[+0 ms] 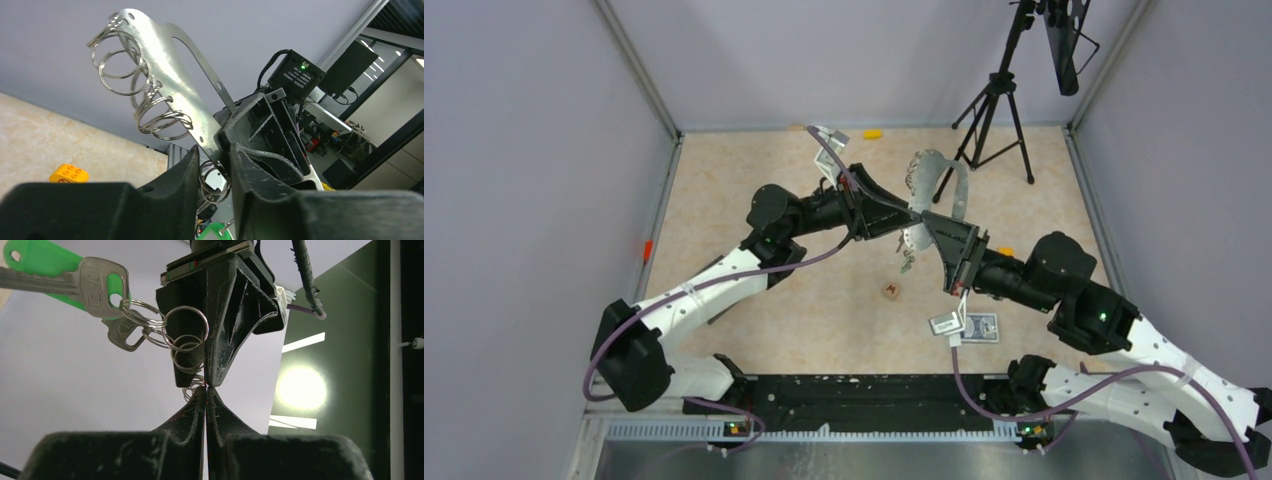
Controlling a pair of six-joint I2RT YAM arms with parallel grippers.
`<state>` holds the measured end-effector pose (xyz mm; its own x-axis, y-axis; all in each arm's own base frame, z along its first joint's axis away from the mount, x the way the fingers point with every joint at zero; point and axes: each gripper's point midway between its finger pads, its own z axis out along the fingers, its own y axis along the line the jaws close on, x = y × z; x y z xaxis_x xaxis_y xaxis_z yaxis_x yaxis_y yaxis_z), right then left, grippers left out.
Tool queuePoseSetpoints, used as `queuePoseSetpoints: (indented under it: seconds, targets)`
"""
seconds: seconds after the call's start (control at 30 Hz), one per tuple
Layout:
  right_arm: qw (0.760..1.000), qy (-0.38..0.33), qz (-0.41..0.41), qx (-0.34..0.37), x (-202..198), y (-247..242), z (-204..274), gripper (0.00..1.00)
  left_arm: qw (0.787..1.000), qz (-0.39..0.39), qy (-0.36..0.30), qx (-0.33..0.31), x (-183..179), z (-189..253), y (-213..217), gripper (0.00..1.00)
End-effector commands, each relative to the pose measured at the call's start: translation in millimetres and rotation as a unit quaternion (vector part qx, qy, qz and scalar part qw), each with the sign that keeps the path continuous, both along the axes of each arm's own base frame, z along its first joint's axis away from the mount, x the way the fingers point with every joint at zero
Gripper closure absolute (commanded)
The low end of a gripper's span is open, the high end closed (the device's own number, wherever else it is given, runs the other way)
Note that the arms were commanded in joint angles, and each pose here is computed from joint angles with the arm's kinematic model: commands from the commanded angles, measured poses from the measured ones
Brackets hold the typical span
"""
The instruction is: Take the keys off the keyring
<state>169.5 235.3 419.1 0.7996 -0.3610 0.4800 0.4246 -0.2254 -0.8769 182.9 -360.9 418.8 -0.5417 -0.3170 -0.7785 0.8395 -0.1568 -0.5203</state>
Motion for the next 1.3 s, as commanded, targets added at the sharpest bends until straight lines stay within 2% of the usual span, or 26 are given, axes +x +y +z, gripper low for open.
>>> queuePoseSetpoints:
  seconds: [0.0,0.03,0.1,0.27,0.4,0.47,0.57,0.63,0.77,0.9,1.03,1.27]
  targets:
    - [0.998,-0.030,0.033,0.036,-16,2,33,1.00,0.999,-0.010,-0.023,-0.041,-5,25,3,0.75]
    - [0.998,-0.031,0.032,0.037,-16,2,34,1.00,0.999,-0.012,-0.021,-0.041,-5,25,3,0.80]
    - [0.998,-0.031,0.030,0.037,-15,2,33,1.00,0.999,-0.015,-0.021,-0.041,-6,24,3,0.84]
    - [0.998,-0.036,0.023,0.038,-13,0,34,1.00,0.998,-0.025,-0.030,-0.050,-13,24,7,0.76]
    - [0.998,-0.039,0.023,0.042,-13,0,35,1.00,0.995,-0.058,-0.051,-0.066,-25,27,9,0.78]
    - [0.998,-0.038,0.022,0.041,-13,0,34,0.98,0.992,-0.076,-0.063,-0.081,-31,29,11,0.75]
    - [0.998,-0.039,0.019,0.041,-13,-1,34,0.97,0.991,-0.082,-0.055,-0.090,-31,31,12,0.86]
    - [0.998,-0.040,0.018,0.042,-13,-2,34,0.96,0.993,-0.074,-0.041,-0.083,-26,29,9,1.00]
    - [0.998,-0.041,0.012,0.044,-13,-6,34,0.94,0.996,-0.052,-0.030,-0.068,-19,23,7,1.00]
    - [0.998,-0.044,0.004,0.050,-13,-12,35,0.83,0.997,-0.031,-0.036,-0.061,-15,24,8,1.00]
    - [0.997,-0.042,0.002,0.059,-15,-17,35,0.67,0.998,0.002,-0.034,-0.054,-7,29,12,1.00]
    - [0.998,-0.029,-0.006,0.061,-17,-26,27,0.60,0.997,0.050,-0.023,-0.053,8,38,28,1.00]
